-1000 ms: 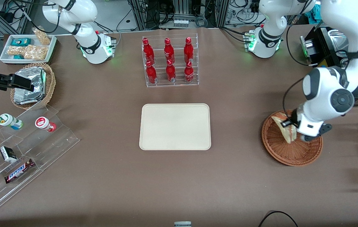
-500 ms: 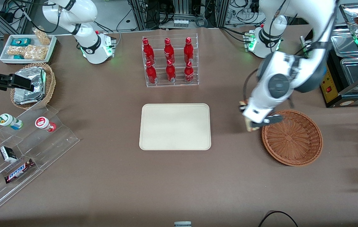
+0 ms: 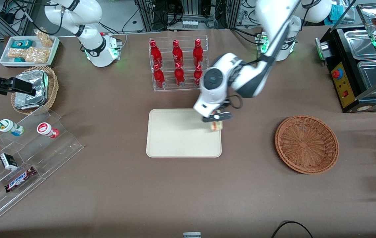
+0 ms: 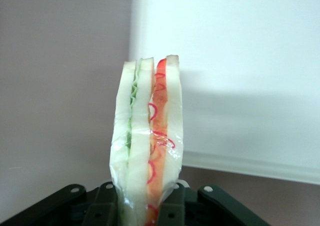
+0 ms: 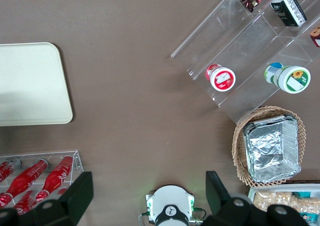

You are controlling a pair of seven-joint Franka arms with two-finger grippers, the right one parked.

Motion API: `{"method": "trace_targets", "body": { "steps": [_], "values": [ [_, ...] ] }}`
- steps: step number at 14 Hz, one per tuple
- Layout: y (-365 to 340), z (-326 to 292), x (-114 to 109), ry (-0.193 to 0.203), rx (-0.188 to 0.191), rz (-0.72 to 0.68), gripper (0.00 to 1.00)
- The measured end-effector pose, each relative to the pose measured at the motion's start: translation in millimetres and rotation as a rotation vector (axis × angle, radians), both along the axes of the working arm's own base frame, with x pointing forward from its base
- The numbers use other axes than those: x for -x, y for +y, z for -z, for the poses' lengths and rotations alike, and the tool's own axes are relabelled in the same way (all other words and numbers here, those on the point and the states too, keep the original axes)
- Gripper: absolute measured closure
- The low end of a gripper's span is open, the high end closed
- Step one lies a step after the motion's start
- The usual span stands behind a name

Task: Place sandwich from basket to tray
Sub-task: 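Lift the sandwich and carry it with the left gripper over the tray, then lower the sandwich onto the tray and open the left gripper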

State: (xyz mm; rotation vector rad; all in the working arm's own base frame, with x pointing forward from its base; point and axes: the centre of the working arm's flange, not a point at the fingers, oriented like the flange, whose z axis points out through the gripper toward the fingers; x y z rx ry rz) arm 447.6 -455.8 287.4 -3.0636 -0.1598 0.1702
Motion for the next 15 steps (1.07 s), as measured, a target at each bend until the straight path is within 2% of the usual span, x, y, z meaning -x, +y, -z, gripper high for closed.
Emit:
{"method": "trace_targets", "body": {
  "steps": [2, 6, 7, 10, 14, 15],
  "values": [
    [-42.9, 21.9, 9.8, -0.025, 0.028, -0.013, 0.78],
    [-79.2, 50.5, 6.9, -0.027, 0.044, -0.014, 0.76],
    [-82.3, 53.3, 5.8, -0.031, 0.049, -0.015, 0.71],
    [-94.8, 61.1, 6.3, -0.052, 0.075, -0.041, 0.44],
    [-97.3, 59.8, 0.8, -0.059, 0.077, -0.052, 0.03],
    [-95.9, 55.8, -2.3, -0.057, 0.069, -0.056, 0.0]
  ]
}}
